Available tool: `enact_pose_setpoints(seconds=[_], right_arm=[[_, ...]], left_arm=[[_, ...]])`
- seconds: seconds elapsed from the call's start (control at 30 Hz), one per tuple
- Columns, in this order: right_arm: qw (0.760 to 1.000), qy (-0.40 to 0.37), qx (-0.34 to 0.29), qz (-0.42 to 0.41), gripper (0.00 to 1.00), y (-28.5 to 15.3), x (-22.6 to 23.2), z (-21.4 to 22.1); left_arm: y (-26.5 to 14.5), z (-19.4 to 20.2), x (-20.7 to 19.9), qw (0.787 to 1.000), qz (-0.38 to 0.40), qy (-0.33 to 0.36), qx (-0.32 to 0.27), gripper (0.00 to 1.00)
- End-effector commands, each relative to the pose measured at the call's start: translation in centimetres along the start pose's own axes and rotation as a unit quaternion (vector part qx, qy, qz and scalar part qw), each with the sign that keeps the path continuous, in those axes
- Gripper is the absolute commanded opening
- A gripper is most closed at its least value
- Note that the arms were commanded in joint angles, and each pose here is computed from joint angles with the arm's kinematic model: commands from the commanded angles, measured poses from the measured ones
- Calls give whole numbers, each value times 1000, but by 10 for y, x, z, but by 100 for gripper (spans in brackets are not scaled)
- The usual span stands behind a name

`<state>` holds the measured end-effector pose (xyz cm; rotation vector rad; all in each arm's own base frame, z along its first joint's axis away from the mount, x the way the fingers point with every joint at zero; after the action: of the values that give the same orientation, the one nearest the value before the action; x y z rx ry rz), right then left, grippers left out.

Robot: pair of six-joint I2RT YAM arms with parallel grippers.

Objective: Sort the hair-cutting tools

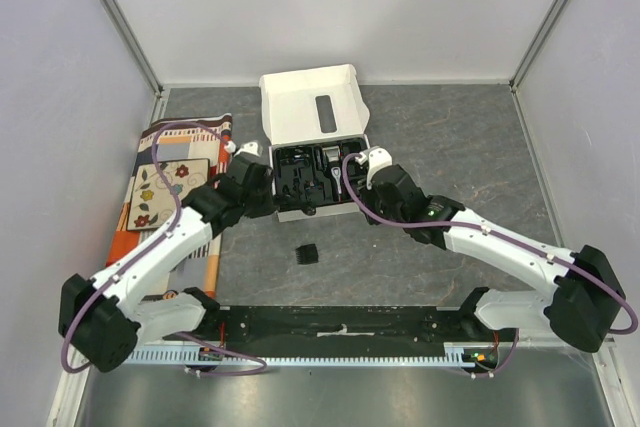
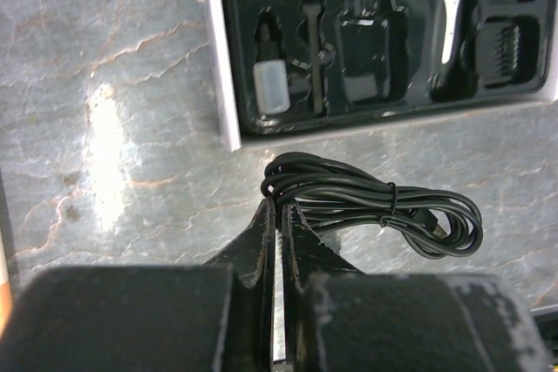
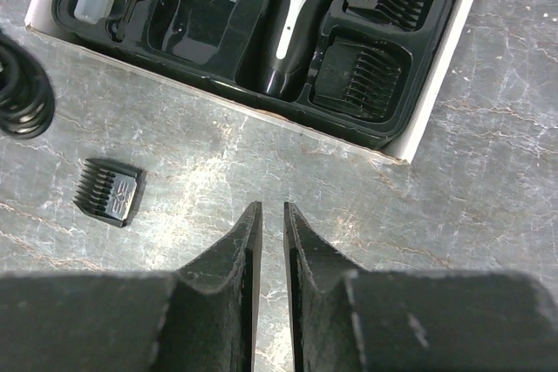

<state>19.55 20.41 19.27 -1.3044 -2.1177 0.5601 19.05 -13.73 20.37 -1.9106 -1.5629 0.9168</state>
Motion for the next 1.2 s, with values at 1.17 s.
enact_pose_setpoints(seconds=[1.17], right_arm=[[999,24,-41,21,21,-11,-1,-11]], left_arm=[[136,-113,-21,948,-175,-263,-46,2]])
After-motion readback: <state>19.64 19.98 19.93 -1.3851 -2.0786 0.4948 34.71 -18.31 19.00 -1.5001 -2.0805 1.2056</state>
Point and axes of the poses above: each gripper's point midway between its finger pads, its own y axis out along the fingers, its own x axis along the line the jaws close on, z = x × y, the point moved 9 cm from there along -y, back along the fingers, and after that the axes turned 11 degrees about y, right-handed, at the moved point
